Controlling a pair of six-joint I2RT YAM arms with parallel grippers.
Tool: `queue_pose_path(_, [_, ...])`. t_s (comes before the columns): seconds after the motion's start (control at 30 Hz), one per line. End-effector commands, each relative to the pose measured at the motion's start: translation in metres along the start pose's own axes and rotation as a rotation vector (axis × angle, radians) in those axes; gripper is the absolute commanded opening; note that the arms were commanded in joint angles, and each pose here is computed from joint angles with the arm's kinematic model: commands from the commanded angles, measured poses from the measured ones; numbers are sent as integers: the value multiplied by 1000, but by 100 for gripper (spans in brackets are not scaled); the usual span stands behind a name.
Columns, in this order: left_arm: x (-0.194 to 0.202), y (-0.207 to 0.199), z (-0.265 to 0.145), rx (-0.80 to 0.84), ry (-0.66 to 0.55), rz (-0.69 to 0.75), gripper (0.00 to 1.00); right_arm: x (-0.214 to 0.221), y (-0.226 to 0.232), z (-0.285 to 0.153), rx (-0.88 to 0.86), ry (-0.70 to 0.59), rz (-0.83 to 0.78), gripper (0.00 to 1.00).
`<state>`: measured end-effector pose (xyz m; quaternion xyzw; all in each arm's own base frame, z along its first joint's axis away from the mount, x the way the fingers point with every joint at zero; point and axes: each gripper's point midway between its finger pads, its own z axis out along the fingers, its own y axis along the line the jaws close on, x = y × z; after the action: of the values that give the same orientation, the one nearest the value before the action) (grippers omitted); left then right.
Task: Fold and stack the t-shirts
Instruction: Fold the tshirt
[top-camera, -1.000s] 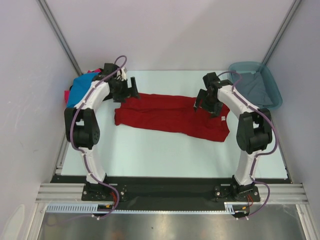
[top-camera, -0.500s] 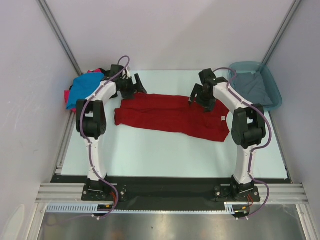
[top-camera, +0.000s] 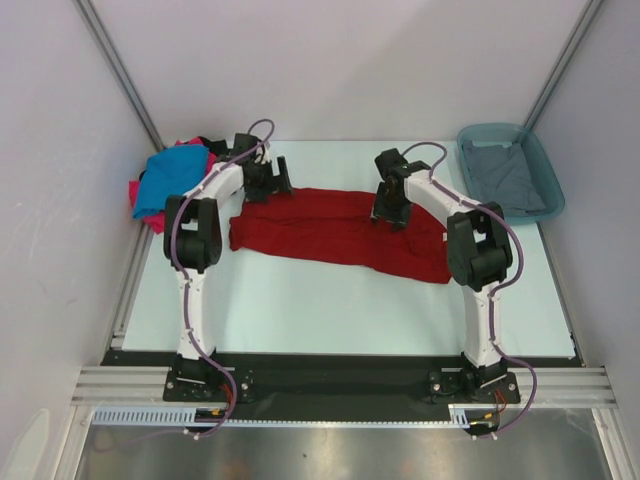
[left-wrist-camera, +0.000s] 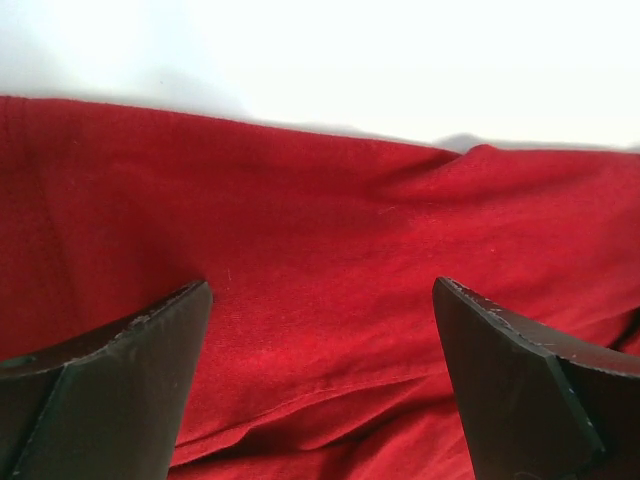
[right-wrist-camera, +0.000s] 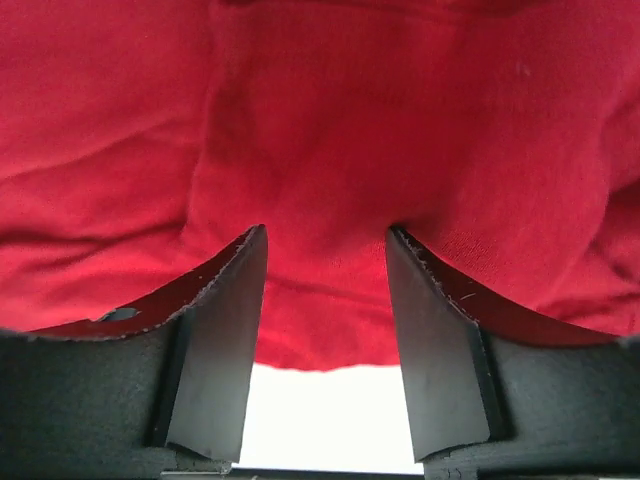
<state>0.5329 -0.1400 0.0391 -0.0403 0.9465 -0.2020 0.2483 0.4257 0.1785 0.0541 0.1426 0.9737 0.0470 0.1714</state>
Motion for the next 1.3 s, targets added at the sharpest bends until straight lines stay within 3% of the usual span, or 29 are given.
queue_pose_path(0.0, [17, -3, 2, -26, 43, 61, 100, -12, -8, 14, 66, -38, -49, 56])
queue_pose_path(0.03, [17, -4, 0, -29, 40, 73, 100, -10, -10, 17, 77, -35, -51, 56])
queue_pose_path(0.17, [30, 2, 6, -46, 88, 70, 83, -7, -21, 29, 116, -15, -54, 49])
queue_pose_path(0.2, [32, 2, 7, -47, 94, 71, 71, -7, -22, 29, 122, -15, -63, 47])
queue_pose_path(0.23, [32, 3, 7, -48, 95, 74, 66, -7, -22, 28, 124, -16, -64, 44])
queue_pose_path(0.3, [33, 2, 3, -50, 95, 79, 47, -8, -22, 26, 117, -22, -61, 42])
queue_pose_path(0.37, [32, 3, 0, -57, 84, 86, 40, -8, -22, 22, 114, -29, -59, 43])
queue_pose_path(0.43, [33, 3, 1, -54, 88, 87, 26, -6, -28, 25, 124, -19, -50, 43])
queue_pose_path(0.67, [55, 23, -5, -156, 156, 80, 27, 4, -58, 35, 239, 31, -45, 54])
queue_pose_path(0.83, [83, 42, -26, -250, 208, 78, 28, 3, -65, 45, 260, 57, -35, 57])
queue_pose_path(1.27, [169, 50, -79, -278, 336, 19, 30, -22, -19, 73, 147, 116, -41, 59])
